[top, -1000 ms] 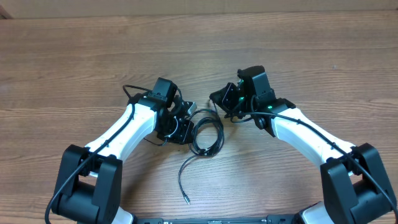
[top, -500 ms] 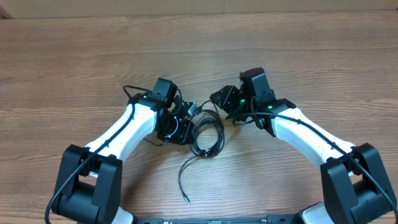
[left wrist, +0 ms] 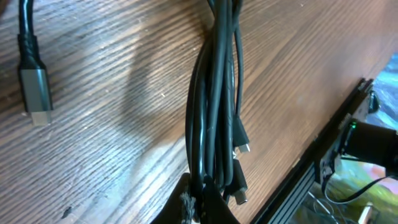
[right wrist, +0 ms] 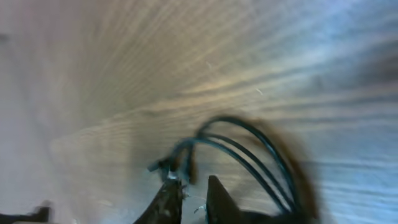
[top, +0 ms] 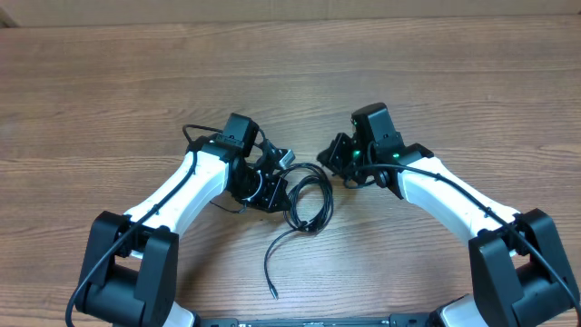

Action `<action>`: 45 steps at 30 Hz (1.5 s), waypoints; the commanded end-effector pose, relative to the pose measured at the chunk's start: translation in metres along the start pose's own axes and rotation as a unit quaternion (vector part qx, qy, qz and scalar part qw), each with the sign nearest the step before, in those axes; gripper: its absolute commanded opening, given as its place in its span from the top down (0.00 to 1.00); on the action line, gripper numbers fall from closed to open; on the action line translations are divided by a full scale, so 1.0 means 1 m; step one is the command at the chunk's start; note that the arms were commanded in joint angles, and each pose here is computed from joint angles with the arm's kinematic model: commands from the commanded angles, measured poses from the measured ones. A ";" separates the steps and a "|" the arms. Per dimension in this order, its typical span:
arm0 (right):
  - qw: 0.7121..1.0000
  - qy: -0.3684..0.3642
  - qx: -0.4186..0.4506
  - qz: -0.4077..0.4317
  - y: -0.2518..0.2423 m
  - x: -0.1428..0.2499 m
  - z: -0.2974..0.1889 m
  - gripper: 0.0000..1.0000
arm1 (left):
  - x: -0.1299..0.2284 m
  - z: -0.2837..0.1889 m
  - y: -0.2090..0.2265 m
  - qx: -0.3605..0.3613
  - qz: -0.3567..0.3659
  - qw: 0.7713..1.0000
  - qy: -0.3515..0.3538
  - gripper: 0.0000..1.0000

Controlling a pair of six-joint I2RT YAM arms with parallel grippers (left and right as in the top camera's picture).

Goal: Untangle cables

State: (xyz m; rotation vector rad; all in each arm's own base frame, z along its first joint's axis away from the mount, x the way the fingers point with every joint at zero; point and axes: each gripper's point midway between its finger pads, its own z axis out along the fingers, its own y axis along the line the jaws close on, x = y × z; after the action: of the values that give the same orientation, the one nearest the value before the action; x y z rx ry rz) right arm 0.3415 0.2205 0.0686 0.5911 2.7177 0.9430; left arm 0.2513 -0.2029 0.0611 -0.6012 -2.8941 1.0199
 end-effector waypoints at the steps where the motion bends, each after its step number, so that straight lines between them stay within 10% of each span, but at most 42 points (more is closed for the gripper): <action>1: 1.000 0.004 0.012 -0.007 -0.003 0.005 -0.003 0.89 | -0.001 -0.001 -0.011 0.023 0.022 0.999 -0.003 0.96; 10: 0.992 0.077 -0.059 -0.075 -0.006 0.005 -0.022 0.87 | -0.024 -0.026 -0.012 0.022 0.057 0.997 -0.035 0.96; 21: 0.970 0.113 -0.166 -0.134 0.000 0.000 -0.051 0.20 | -0.062 -0.068 -0.067 0.150 0.101 0.978 -0.103 0.96; 25: 0.968 0.110 -0.168 -0.151 0.000 0.000 -0.050 0.10 | -0.061 -0.069 -0.073 0.167 0.093 0.977 -0.100 0.96; 40: 0.971 0.115 -0.112 -0.176 -0.004 0.018 -0.033 0.14 | -0.071 -0.082 -0.096 0.245 0.045 0.963 -0.107 0.96; 45: 0.970 0.109 -0.112 -0.187 0.000 0.018 -0.030 0.33 | -0.071 -0.080 -0.095 0.238 0.045 0.964 -0.106 0.96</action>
State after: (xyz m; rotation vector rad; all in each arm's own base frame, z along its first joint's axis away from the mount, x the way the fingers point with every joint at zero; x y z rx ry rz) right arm 0.3117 0.2120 0.0877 -0.0591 2.7260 1.2736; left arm 0.2959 -0.2424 0.1725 -0.6040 -2.6861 1.7418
